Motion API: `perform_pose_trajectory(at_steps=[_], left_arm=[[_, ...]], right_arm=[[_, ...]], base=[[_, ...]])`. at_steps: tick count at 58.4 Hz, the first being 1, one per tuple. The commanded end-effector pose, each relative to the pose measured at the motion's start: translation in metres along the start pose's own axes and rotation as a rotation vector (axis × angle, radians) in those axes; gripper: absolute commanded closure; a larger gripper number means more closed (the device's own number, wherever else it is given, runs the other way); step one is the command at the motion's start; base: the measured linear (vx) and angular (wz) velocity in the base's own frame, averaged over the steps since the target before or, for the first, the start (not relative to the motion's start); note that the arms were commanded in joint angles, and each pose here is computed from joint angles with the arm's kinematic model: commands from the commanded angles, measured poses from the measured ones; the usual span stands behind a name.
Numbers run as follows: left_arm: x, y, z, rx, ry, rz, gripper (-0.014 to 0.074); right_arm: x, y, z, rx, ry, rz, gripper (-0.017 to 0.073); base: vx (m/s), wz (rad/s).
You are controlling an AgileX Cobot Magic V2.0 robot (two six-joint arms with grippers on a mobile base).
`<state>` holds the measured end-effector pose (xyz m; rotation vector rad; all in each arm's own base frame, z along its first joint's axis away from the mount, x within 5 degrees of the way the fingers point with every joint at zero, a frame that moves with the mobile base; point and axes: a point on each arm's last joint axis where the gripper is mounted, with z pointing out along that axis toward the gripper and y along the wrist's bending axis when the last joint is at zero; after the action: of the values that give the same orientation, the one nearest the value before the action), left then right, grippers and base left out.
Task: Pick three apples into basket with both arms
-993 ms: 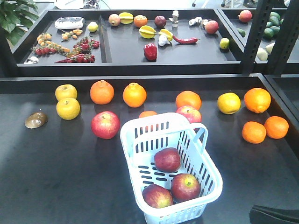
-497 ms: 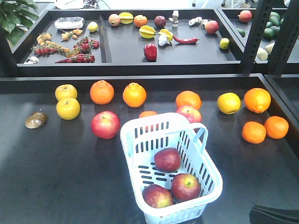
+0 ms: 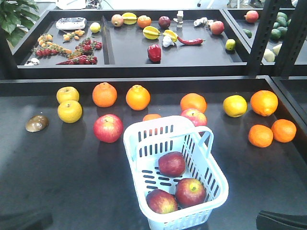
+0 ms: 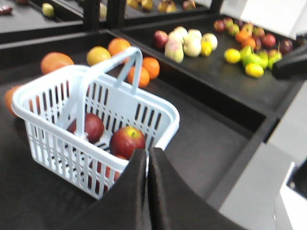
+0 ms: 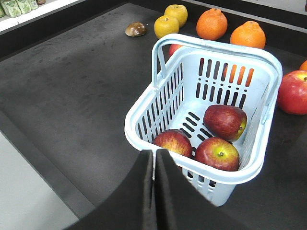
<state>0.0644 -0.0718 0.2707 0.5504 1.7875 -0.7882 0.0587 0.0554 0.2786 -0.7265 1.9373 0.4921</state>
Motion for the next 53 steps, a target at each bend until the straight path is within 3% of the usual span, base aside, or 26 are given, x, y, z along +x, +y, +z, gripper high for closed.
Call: perform_pose_trajectory(at_steps=[1,4,7,15,20,28,39,53], left_arm=[[-0.01,0.005,0.001,-0.054,-0.086,-0.018,0.0599],[-0.003,0.009,0.002,-0.086,-0.08,0.023,0.0599],[0.008,0.014,0.005,-0.113,-0.06,0.025,0.0599],[0.044,0.028,0.009,-0.182,0.001,-0.023,0.0599],[0.068,0.036,0.01,-0.218,0.032,-0.079,0.0599],[0.082,0.041,0.01,-0.242,0.041,-0.152,0.0599],[0.076,0.042,0.009,-0.251,-0.019,-0.085,0.0599],[0.075,0.042,0.009,-0.252,-0.024,-0.067,0.0599]], right_arm=[[-0.013,-0.002,-0.004,0.029,-0.08,-0.002,0.0564],[-0.013,-0.002,-0.004,0.029,-0.08,-0.002,0.0564],[-0.013,-0.002,-0.004,0.029,-0.08,-0.002,0.0564],[-0.013,-0.002,-0.004,0.029,-0.08,-0.002,0.0564],[-0.013,-0.002,-0.004,0.029,-0.08,-0.002,0.0564],[-0.013,-0.002,-0.004,0.029,-0.08,-0.005,0.0564],[-0.013,-0.002,-0.004,0.027,-0.08,-0.002,0.0564],[-0.013,-0.002,-0.004,0.025,-0.081,0.001,0.0564]], base=[[0.0,0.0],[0.0,0.0],[0.0,0.0],[0.0,0.0],[0.0,0.0],[0.0,0.0],[0.0,0.0],[0.0,0.0]])
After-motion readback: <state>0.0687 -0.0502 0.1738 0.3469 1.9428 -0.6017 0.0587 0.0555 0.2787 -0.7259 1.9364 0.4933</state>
